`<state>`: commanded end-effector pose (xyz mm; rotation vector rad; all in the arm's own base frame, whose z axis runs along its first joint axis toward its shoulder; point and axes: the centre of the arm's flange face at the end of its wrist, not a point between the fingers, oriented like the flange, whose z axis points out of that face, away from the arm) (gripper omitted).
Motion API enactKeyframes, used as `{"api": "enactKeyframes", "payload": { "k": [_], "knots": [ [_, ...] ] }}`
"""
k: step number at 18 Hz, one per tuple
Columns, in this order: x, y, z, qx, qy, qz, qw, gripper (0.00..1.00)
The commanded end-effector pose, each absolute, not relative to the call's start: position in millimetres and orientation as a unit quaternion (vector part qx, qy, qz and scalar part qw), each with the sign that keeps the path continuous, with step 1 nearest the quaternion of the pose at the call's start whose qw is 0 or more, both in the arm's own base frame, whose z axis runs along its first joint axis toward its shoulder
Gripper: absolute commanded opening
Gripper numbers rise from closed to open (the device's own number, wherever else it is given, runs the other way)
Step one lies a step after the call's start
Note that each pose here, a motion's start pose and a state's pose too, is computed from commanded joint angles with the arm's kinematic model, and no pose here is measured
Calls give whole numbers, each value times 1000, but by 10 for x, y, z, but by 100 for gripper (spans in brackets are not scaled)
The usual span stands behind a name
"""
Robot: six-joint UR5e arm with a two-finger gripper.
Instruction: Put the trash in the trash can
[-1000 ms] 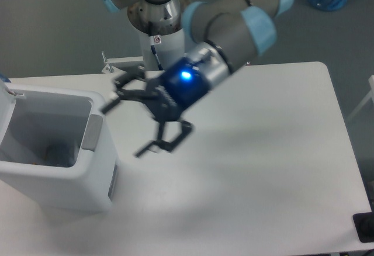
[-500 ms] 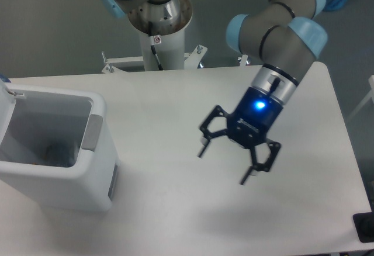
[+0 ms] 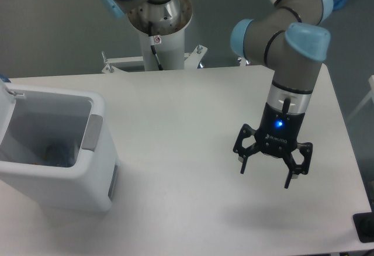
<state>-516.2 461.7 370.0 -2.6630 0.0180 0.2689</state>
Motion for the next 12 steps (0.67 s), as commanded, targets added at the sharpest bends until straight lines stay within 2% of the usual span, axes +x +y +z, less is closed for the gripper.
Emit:
{"api": "enactKeyframes", "payload": {
  "k": [4, 12],
  "knots": [
    [-5119, 4571, 3605, -981, 48, 120, 141, 100],
    [-4888, 4710, 3490, -984, 94, 142, 45, 100]
  ]
}}
